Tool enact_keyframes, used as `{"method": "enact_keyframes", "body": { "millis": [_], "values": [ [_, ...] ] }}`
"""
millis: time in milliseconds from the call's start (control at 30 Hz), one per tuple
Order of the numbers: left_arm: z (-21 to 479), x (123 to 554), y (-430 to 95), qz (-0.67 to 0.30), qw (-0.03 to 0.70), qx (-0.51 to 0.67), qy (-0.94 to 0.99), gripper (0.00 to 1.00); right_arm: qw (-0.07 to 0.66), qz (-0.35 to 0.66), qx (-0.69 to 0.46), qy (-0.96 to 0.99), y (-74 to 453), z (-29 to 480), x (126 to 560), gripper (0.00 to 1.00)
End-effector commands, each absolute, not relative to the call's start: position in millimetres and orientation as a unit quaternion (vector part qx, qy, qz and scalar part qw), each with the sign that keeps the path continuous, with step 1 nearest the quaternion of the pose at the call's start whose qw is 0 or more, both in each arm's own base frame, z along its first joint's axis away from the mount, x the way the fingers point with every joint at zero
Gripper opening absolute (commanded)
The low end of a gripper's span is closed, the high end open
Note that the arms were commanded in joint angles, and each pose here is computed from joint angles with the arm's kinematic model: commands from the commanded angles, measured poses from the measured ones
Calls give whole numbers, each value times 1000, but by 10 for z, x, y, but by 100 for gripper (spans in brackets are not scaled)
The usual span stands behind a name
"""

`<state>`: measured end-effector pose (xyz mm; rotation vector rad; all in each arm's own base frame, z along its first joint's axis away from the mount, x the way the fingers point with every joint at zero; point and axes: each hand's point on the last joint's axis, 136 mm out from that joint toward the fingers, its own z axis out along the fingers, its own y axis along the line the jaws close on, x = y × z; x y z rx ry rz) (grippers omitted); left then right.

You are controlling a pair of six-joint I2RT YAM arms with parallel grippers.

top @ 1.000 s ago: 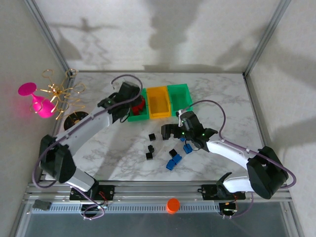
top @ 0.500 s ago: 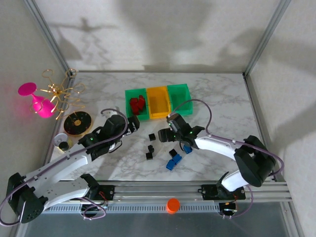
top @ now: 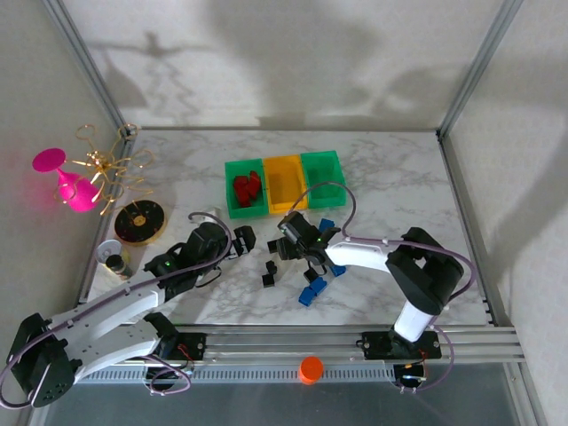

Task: Sort the legos into containers by color
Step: Pick up the lego from the center of the table, then place the lego in the container.

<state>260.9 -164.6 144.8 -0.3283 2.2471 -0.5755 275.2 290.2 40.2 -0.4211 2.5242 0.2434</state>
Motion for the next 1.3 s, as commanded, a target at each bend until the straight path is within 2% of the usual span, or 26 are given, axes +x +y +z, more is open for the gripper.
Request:
{"method": "enact_keyframes", "body": {
  "millis": [0,133,300,500,733,1267],
  "values": [
    [1498,2615,-1752,-246,398,-113,877,100,291,64,-146,943,2895,373,2830,64],
    [1504,2590,-1781,-258,402,-109,872,100,296,60,-147,942,2908,360,2848,55],
    [1490,2589,-1747,-249,409,-108,871,100,297,65,-152,941,2958,377,2854,39],
    [1504,2642,-1792,-256,419,-107,865,100,301,70,-147,940,2976,435,2856,35],
    [1643,2790,-1980,-282,440,-88,848,100,339,97,-133,926,3028,863,2991,35],
    [1642,3111,-1997,-265,501,-48,822,100,383,81,-107,914,3178,1154,4008,32]
  ]
}}
